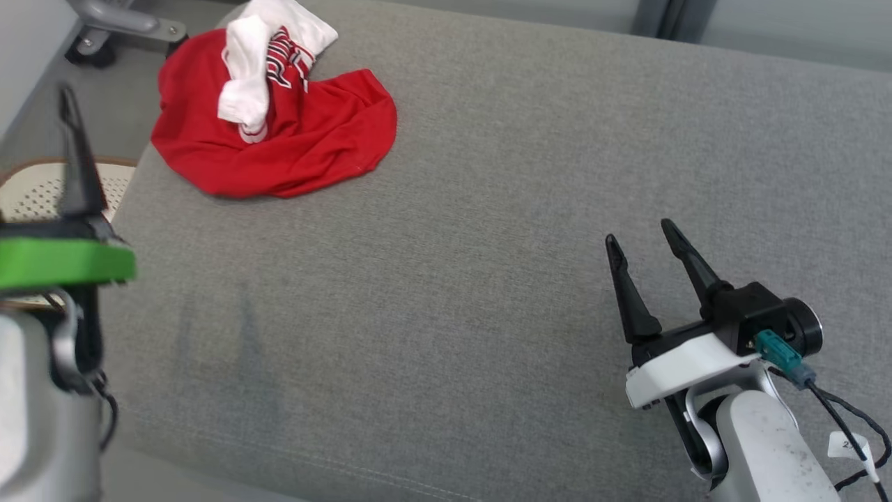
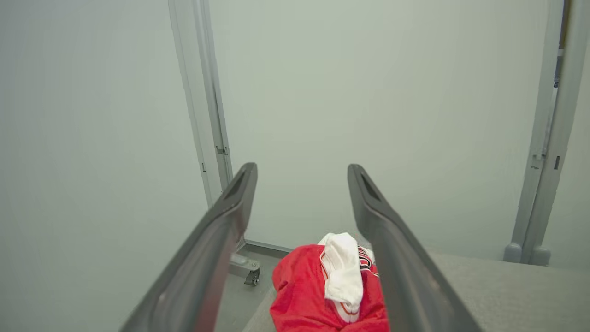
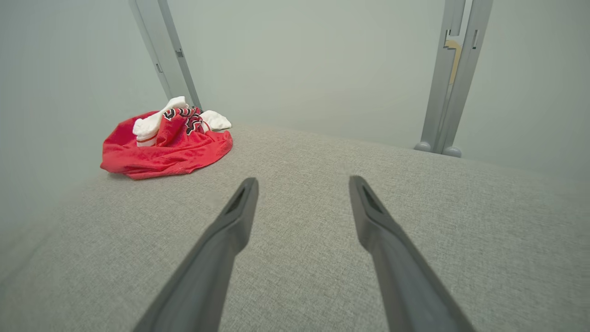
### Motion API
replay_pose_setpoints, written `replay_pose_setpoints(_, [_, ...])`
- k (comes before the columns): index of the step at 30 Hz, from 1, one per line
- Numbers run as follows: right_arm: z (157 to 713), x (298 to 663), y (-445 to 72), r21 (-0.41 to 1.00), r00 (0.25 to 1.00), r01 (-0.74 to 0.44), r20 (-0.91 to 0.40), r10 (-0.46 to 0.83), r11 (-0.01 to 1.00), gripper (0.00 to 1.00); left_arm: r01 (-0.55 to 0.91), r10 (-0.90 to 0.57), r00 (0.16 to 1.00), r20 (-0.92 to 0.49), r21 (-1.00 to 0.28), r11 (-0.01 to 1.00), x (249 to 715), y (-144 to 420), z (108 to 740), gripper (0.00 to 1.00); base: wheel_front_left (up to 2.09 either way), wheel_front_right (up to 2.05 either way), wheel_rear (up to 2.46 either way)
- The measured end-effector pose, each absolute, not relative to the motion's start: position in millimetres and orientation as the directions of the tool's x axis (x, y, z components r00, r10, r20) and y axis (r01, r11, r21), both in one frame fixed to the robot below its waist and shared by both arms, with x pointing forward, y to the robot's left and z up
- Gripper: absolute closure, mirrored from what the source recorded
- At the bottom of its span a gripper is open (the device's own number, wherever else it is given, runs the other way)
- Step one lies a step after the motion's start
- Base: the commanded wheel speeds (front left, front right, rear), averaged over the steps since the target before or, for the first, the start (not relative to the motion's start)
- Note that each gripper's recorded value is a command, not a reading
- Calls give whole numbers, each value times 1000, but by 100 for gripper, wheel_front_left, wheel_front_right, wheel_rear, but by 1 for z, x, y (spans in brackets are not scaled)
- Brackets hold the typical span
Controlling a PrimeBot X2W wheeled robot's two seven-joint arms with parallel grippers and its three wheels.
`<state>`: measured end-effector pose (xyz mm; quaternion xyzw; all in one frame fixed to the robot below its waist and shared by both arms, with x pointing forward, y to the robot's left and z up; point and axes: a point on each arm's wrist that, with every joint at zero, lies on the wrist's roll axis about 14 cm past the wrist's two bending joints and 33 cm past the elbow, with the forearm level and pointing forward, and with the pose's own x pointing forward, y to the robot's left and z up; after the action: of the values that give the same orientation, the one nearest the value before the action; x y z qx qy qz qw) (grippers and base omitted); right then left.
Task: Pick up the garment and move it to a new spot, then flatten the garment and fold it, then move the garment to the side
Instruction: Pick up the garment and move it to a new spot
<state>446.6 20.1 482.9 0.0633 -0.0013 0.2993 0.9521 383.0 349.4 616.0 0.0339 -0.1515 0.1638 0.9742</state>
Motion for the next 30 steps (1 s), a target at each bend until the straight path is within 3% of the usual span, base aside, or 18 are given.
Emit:
replay_pose_setpoints(5, [469,464,-4,106,858,-511,7,513,853,0,-326,319,911,261,-17,945,447,373,638,0,0,0,0])
replay_pose_setpoints(12, [453,485,-31,82,895,-444,-21,446,893,0,-306,305,945,-120,10,952,510,384,545,0,0,0,0])
replay_pose_setpoints(16, [438,492,-49,74,914,-398,-51,402,915,0,-263,254,904,-345,22,965,522,369,472,0,0,0,0])
replay_pose_setpoints(24, [415,498,-79,50,939,-326,-103,329,944,0,-257,209,812,-545,-13,966,525,347,381,0,0,0,0])
replay_pose_setpoints(25, [414,499,-81,48,940,-321,-106,324,946,0,-270,220,802,-556,-9,963,524,349,375,9,0,0,0])
replay_pose_setpoints(27, [413,499,-84,45,942,-314,-107,318,948,0,-286,235,795,-559,-5,958,526,351,370,57,0,0,0])
replay_pose_setpoints(29, [412,499,-86,44,943,-310,-111,313,950,0,-288,239,802,-547,-4,958,529,351,370,92,0,0,0])
replay_pose_setpoints(30, [412,498,-87,47,944,-308,-111,312,950,0,-289,241,806,-541,-4,957,530,352,371,100,0,0,0])
